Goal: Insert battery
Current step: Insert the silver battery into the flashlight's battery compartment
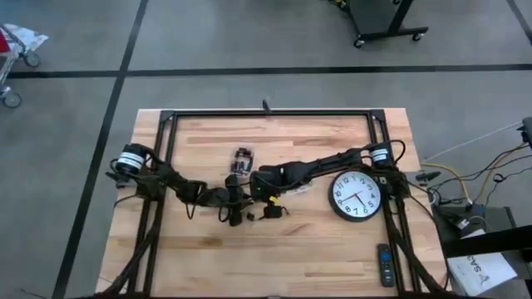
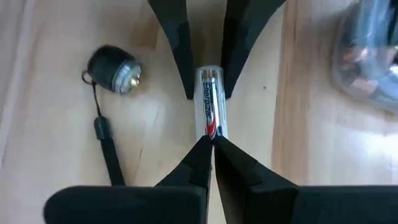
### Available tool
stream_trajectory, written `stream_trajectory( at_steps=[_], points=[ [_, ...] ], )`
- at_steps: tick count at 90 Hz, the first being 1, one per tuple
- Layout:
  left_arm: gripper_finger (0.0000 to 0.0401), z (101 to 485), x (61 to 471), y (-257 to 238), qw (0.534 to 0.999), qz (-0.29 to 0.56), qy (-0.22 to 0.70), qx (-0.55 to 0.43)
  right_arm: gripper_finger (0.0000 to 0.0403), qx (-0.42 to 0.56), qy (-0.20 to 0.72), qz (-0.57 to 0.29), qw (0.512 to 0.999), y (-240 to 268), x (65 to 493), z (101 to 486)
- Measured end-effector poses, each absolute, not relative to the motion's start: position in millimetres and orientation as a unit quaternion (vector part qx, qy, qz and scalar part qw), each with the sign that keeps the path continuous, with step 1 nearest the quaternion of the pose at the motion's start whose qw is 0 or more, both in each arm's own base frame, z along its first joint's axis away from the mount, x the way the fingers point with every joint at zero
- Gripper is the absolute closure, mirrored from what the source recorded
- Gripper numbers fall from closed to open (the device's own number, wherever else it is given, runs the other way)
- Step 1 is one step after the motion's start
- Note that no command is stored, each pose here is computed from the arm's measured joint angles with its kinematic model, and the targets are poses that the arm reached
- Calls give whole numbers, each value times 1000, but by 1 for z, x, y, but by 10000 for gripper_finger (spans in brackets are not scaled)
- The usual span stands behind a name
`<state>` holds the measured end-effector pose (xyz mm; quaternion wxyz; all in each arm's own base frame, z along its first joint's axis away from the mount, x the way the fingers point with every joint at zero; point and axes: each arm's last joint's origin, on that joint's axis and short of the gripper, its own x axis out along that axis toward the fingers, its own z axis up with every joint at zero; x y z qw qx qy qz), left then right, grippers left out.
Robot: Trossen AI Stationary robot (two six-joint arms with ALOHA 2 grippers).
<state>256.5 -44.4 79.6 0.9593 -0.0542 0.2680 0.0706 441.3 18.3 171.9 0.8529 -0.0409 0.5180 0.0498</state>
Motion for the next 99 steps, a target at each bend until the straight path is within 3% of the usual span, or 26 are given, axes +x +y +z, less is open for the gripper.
stream_trajectory(
  at_steps=[80, 99],
  points=[
    [320, 80, 257, -44, 959, 71, 268, -54, 401, -39, 497, 48, 865, 18, 447, 174],
    [313, 80, 257, -45, 959, 70, 268, -54, 401, -37, 510, 48, 858, 18, 448, 159]
  ],
)
